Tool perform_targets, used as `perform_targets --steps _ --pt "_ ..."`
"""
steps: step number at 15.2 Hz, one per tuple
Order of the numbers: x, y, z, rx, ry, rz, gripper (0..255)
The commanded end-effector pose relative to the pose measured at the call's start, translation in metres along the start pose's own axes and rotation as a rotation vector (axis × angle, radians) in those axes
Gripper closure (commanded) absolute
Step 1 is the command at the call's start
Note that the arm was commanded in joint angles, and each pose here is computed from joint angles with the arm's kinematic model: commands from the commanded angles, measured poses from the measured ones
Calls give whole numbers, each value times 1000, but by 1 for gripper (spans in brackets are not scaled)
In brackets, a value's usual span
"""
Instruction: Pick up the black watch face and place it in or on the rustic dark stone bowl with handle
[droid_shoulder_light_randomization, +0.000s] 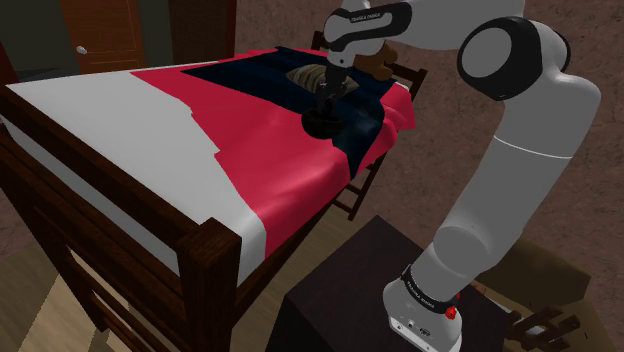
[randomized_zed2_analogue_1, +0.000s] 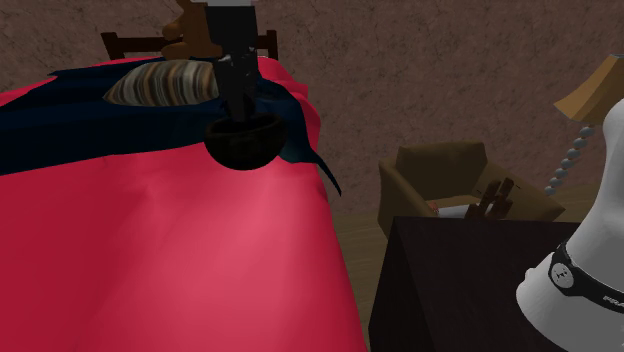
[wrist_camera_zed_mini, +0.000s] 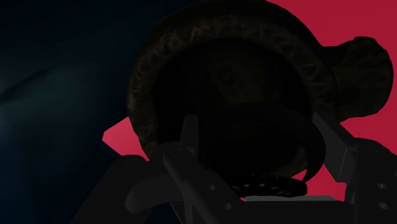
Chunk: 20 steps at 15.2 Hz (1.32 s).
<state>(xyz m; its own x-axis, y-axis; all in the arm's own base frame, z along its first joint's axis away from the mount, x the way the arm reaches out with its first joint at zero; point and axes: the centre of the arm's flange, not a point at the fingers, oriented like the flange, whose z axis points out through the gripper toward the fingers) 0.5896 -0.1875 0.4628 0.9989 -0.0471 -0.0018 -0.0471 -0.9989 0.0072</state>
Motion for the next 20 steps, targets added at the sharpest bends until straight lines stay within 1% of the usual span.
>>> perform_targets --steps 1,4,5,10,14,20 --pt "0 0 1 0 0 0 255" --pt "0 0 1 0 0 0 255" --pt "0 0 1 0 0 0 0" --pt "0 0 1 0 0 0 0" --pt "0 0 -49 0 0 0 0" --pt "0 0 -49 0 0 0 0"
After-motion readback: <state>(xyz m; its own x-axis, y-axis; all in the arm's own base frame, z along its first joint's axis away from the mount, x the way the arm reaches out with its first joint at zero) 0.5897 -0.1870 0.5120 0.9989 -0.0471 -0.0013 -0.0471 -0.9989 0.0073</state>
